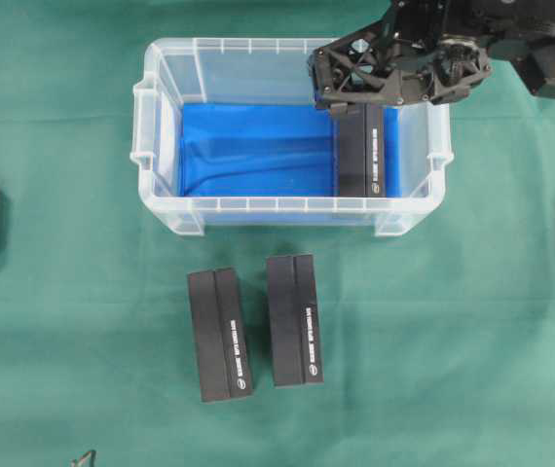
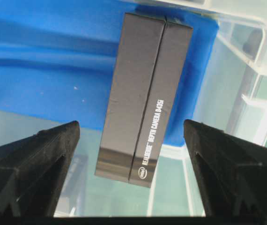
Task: Take the box out of the case with the right arm.
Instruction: 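Move the open right gripper over the right black box in the case, then lower the right gripper around the right black box and close it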
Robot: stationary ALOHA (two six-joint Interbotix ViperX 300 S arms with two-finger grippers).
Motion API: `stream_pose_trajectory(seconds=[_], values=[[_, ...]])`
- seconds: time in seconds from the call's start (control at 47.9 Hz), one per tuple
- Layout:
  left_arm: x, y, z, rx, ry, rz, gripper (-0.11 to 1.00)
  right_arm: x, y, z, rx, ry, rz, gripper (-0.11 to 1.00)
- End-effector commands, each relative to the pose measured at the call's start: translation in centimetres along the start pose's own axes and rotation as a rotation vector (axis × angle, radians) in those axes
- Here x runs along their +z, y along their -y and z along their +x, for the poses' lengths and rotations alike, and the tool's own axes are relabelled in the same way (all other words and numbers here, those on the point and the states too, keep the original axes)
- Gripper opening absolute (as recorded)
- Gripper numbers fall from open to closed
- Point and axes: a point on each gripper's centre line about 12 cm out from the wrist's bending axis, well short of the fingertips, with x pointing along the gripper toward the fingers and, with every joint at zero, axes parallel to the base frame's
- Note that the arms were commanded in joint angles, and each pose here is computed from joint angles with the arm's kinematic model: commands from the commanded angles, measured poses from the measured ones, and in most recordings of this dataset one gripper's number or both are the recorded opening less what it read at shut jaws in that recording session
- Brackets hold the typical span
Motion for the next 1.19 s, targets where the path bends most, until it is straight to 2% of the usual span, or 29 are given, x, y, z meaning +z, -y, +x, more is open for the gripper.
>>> stream_pose_trajectory(seconds=[0.0,0.272,0.46,1.17], values=[[0.21,-0.04,-0.21,0.001,0.009,-0.002,0.00,0.12,-0.32,-1.10,0.035,0.008,0.003,0.92],[0.18,-0.05,-0.24,0.001,0.011,-0.002,0.00,0.10,-0.37,-0.91,0.030,0.007,0.004,0.92],[0.19,-0.06,-0.16,0.003,0.008,-0.002,0.00,0.09,-0.36,-0.84,0.027,0.006,0.025,0.92],[0.19,-0.04,-0.16,0.001,0.008,-0.002,0.00,-0.08,-0.49,-0.74,0.030,0.005,0.026,0.92]])
